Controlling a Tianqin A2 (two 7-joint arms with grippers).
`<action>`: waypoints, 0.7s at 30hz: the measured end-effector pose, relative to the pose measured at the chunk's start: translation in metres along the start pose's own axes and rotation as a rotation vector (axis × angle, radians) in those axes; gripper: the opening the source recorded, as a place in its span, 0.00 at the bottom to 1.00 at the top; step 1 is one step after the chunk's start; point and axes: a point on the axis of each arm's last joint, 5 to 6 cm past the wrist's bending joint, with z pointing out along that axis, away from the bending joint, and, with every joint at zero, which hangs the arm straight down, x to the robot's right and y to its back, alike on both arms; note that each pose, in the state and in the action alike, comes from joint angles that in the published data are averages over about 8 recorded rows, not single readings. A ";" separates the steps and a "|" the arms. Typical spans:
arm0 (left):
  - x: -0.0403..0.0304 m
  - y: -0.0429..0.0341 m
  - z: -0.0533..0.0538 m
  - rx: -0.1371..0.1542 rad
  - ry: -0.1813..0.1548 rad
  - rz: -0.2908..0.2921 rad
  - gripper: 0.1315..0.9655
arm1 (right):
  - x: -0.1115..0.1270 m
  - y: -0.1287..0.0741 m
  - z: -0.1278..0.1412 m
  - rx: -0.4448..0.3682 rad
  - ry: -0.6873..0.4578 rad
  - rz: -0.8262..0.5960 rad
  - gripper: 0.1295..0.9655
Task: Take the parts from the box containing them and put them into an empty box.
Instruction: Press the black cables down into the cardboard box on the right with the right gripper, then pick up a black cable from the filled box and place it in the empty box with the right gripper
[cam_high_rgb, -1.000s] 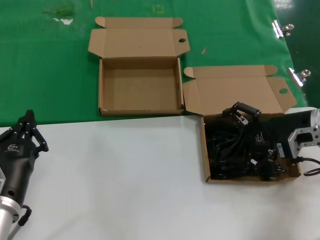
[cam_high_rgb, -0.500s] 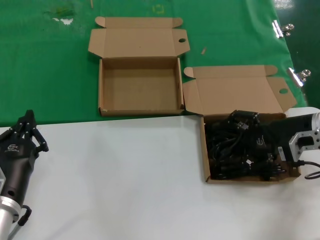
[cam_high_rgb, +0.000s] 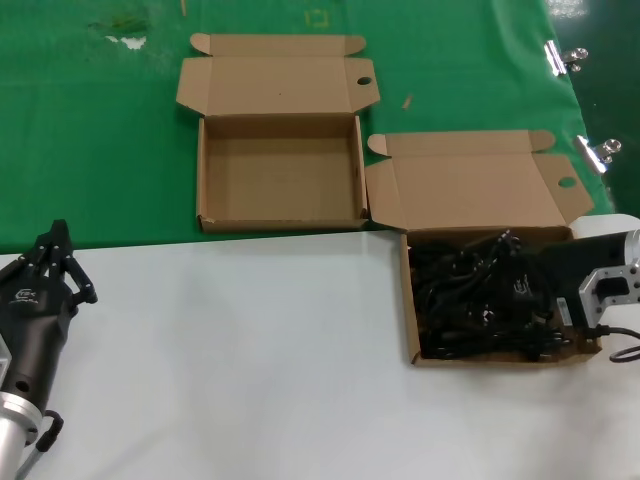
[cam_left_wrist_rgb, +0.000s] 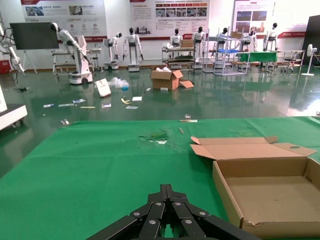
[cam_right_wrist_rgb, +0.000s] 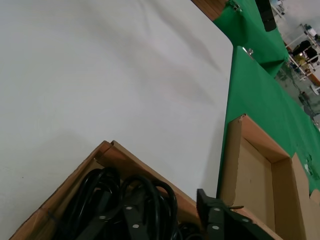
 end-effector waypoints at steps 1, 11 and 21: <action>0.0000 0.0000 0.000 0.000 0.000 0.000 0.01 | 0.000 0.000 0.000 0.000 0.000 0.001 0.40; 0.0000 0.0000 0.000 0.000 0.000 0.000 0.01 | -0.004 0.000 0.003 0.002 0.001 0.009 0.17; 0.0000 0.0000 0.000 0.000 0.000 0.000 0.01 | -0.002 0.000 -0.002 -0.009 0.000 0.017 0.05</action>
